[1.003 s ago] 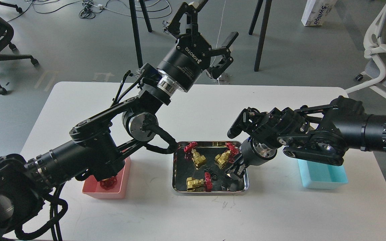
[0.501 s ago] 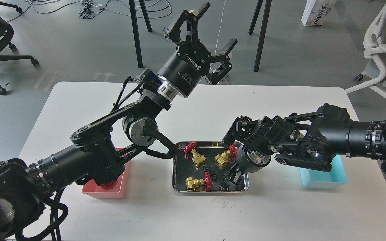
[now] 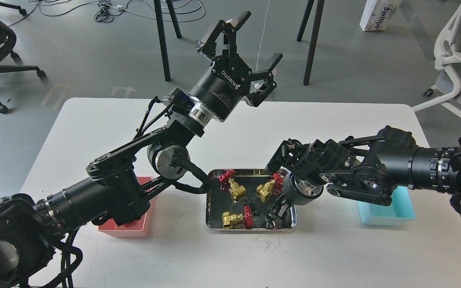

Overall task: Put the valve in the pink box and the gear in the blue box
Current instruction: 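Grasp a small dark gear on the tray with the right gripper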

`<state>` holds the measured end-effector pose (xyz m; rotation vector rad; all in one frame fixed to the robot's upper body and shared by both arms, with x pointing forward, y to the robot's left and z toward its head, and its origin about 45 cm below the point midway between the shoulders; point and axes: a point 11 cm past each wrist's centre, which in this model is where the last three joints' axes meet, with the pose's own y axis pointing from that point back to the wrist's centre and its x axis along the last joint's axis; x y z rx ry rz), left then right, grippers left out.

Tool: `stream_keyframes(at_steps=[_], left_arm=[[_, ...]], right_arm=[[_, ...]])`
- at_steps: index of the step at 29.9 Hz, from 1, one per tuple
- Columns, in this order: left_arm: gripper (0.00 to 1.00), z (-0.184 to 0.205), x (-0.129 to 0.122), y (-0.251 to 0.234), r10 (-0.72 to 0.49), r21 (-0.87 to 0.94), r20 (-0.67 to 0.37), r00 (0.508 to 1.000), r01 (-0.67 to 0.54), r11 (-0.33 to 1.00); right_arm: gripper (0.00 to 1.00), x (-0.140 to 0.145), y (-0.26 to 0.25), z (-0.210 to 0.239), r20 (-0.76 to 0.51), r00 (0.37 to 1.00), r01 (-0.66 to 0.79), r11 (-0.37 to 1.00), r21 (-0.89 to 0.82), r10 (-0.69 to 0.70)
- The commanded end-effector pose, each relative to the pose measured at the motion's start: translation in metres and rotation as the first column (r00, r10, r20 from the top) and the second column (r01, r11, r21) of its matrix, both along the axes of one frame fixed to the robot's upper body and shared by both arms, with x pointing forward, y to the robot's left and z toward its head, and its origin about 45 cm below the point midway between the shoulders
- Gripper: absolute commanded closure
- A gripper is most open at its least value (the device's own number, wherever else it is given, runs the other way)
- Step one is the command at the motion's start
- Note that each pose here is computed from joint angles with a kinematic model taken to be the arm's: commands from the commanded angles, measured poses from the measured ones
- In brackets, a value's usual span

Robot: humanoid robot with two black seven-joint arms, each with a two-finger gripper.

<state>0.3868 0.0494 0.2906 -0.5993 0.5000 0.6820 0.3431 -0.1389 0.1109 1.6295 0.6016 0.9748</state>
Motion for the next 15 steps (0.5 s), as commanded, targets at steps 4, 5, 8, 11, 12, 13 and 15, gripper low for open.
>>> stream_keyframes(at_steps=[4,5,8,11,12,13,15], left_arm=[[0.01,-0.0052,-0.001,0.0013,0.003,0.005,-0.009,1.0,-0.002,1.0],[0.01,-0.0048,-0.0009,0.0014,0.004,0.008,-0.004,1.0,-0.004,1.0],[0.01,-0.0051,-0.002,0.0002,0.0,0.019,0.008,1.0,0.0,1.0],[0.01,-0.005,-0.0021,0.0002,-0.001,0.018,0.008,1.0,0.001,1.0],[0.01,-0.0057,-0.0014,0.0008,0.002,0.021,0.007,1.0,-0.002,1.0],[0.01,-0.0063,-0.0011,0.0007,0.004,0.021,0.006,1.0,-0.004,1.0],[0.01,-0.0069,-0.0006,0.0012,0.005,0.022,0.005,1.0,-0.005,1.0]], right_arm=[[0.56,0.0019,-0.0014,-0.002,0.002,1.0,0.014,1.0,0.001,-0.014],[0.56,0.0021,-0.0015,-0.002,0.003,1.0,0.015,1.0,0.0,-0.015],[0.58,0.0015,-0.0001,-0.0027,0.001,1.0,0.013,1.0,0.001,-0.013],[0.6,-0.0001,0.0016,-0.0043,-0.003,1.0,0.011,1.0,0.004,-0.011],[0.6,0.0004,0.0017,-0.004,-0.003,1.0,0.014,1.0,0.005,-0.014],[0.61,0.0004,0.0017,-0.004,-0.003,1.0,0.014,1.0,0.006,-0.014],[0.61,0.0003,0.0018,-0.004,-0.005,1.0,0.016,1.0,0.007,-0.016]])
